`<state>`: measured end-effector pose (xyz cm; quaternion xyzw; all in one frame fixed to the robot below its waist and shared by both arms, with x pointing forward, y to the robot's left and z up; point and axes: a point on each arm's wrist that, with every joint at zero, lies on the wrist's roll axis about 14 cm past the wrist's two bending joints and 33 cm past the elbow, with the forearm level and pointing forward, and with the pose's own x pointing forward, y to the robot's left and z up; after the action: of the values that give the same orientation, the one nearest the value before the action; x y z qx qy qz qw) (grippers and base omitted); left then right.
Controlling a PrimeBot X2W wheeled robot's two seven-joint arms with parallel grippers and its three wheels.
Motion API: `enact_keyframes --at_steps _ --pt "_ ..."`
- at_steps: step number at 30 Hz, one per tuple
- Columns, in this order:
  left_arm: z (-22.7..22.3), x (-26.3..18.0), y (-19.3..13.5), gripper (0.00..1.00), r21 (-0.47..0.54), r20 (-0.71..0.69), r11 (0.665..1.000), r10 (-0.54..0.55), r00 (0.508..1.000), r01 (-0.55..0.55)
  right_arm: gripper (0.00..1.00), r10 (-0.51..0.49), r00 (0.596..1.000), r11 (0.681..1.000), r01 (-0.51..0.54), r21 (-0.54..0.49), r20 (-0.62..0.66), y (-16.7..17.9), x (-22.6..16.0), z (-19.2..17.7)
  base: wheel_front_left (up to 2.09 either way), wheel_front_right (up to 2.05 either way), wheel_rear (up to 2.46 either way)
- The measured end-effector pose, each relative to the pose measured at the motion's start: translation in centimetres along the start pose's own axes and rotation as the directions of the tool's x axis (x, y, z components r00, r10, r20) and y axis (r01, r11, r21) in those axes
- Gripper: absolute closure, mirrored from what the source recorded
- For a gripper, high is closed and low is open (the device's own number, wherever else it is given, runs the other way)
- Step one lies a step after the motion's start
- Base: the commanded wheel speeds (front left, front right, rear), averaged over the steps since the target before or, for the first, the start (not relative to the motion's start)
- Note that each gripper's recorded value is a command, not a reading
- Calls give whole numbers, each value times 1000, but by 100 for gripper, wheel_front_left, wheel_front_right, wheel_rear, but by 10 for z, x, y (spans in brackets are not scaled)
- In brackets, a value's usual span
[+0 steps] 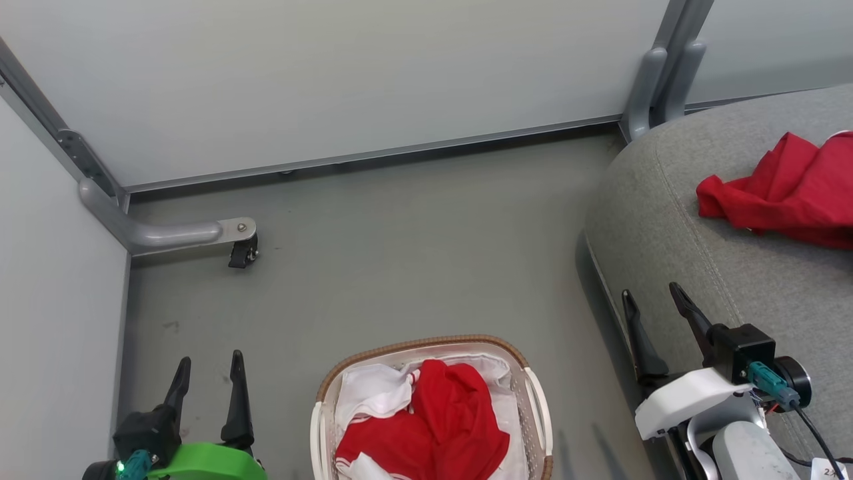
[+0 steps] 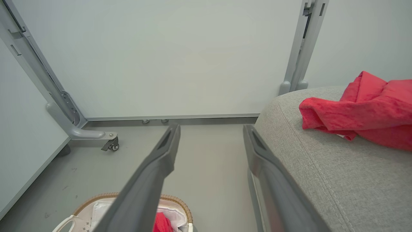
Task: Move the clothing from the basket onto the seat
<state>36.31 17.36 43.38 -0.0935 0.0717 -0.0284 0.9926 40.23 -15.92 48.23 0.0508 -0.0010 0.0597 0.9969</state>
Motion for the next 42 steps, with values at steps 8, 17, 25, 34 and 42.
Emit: enact_keyframes --at_steps 8,17,25,34,42 --pt "-11 12 -24 0 -18 -33 998 -68 997 68 0 10 1000 1000 -10 -1 5 2 10 0 0 0 0" --pt "-39 53 -68 0 -44 -118 974 -224 967 220 0 47 999 999 -47 -5 25 8 46 1 0 0 0" --pt "-84 85 -101 0 -86 -233 935 -355 905 344 0 44 999 999 -44 14 -8 1 69 -20 0 0 0" --pt "-147 107 -129 0 -133 -372 877 -476 797 462 0 9 998 999 -7 39 -64 -18 85 -52 0 0 0" --pt "-209 91 -164 0 -243 -489 807 -582 650 539 0 -33 991 999 38 32 -128 -38 85 -82 0 0 0"
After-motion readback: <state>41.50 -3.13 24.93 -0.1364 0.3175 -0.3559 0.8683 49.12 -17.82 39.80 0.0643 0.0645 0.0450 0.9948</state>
